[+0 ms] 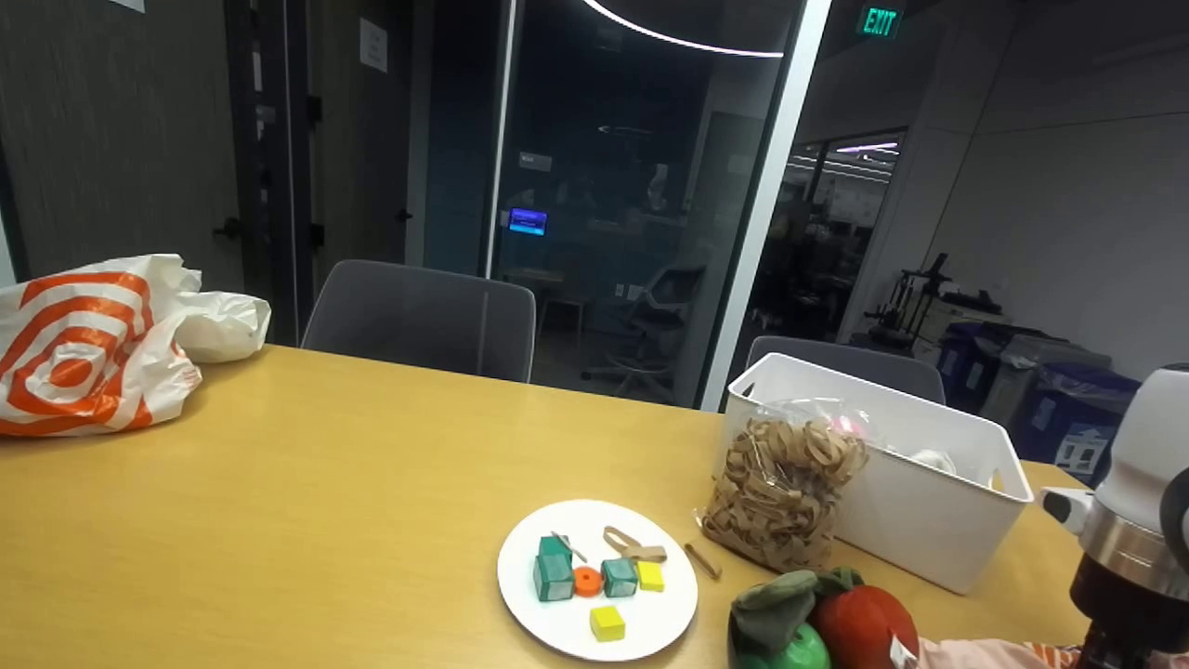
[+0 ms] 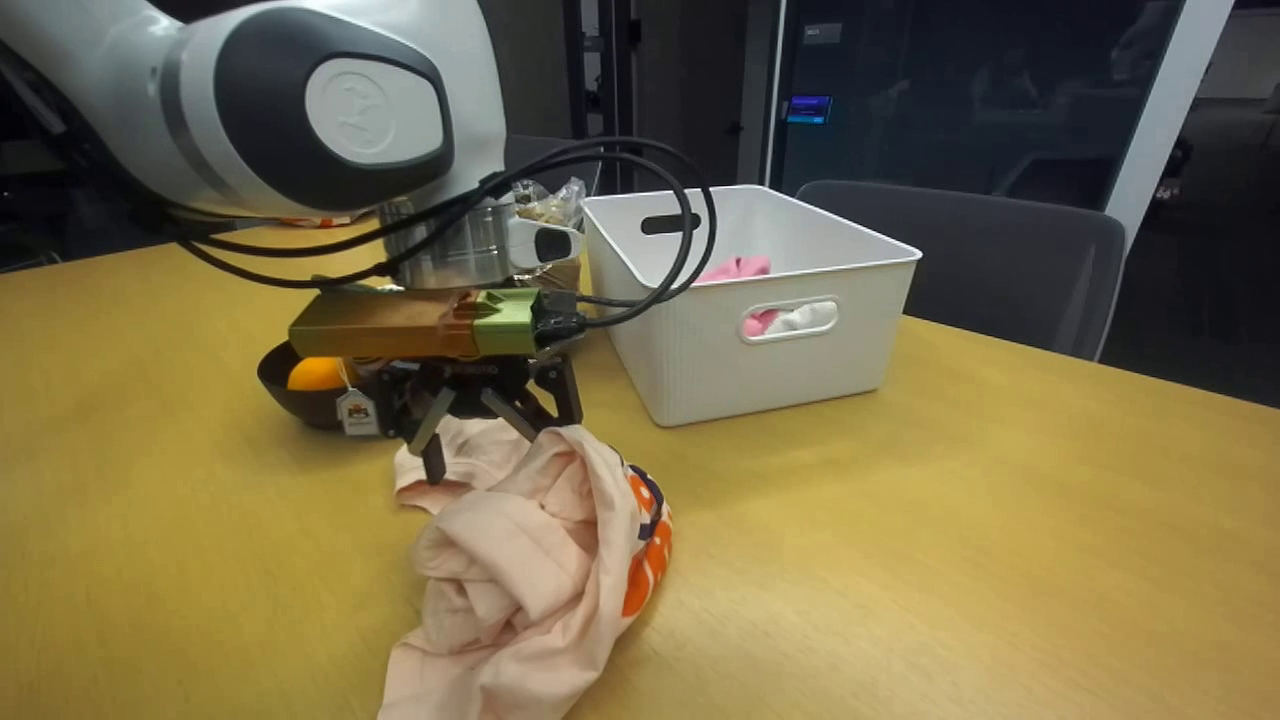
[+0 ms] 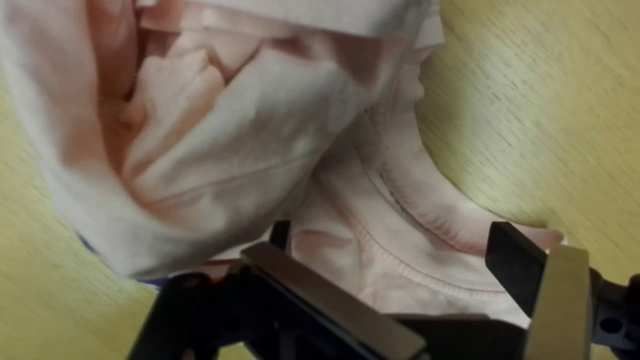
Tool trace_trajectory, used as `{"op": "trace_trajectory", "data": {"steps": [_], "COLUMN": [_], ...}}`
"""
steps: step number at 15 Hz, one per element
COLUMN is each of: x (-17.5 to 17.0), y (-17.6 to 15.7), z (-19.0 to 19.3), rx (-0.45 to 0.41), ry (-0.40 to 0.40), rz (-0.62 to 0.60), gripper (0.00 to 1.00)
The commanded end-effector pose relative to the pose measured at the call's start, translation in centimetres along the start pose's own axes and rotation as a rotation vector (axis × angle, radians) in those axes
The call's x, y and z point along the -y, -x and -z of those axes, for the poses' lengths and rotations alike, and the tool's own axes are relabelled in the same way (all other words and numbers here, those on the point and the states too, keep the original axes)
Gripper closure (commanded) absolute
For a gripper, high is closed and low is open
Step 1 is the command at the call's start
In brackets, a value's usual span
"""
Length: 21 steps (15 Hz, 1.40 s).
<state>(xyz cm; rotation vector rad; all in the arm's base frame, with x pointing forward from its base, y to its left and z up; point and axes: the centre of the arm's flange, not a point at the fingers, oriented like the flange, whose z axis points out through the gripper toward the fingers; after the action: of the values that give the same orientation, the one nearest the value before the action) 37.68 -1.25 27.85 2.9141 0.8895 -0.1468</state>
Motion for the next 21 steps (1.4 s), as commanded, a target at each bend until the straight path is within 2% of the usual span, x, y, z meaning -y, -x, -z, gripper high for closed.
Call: {"op": "trace_trajectory", "data": {"steps": [1,2,4,6,7,8,10,12,16,17,21], "x": [1.1,1.2,1.4,1.3,1.2,1.0,0.7,0.3,-1.6,-2.2,-4.8], "y": [2.1,2.1,1.6,1.1,1.1,1.1,1.1,1.1,2.5,3.0,5.2], "z": [-1.7,-2.4,-4.4,-5.9,-6.4,-6.6,-7.1,-7.0,-4.7,-3.8,-1.1], "rx": [0.031,0.037,-0.007,-0.007,-0.008,-0.012,-0.014,-0.008,0.027,0.035,0.094], "ry": [-0.019,-0.029,0.003,0.032,0.033,0.030,0.030,0.048,0.098,0.090,0.010], "rz": [0.080,0.109,0.132,0.148,0.162,0.174,0.177,0.170,0.137,0.121,0.042], "gripper": [0.00,0.00,0.00,0.00,0.04,0.25,0.29,0.46,0.76,0.84,0.91]}}
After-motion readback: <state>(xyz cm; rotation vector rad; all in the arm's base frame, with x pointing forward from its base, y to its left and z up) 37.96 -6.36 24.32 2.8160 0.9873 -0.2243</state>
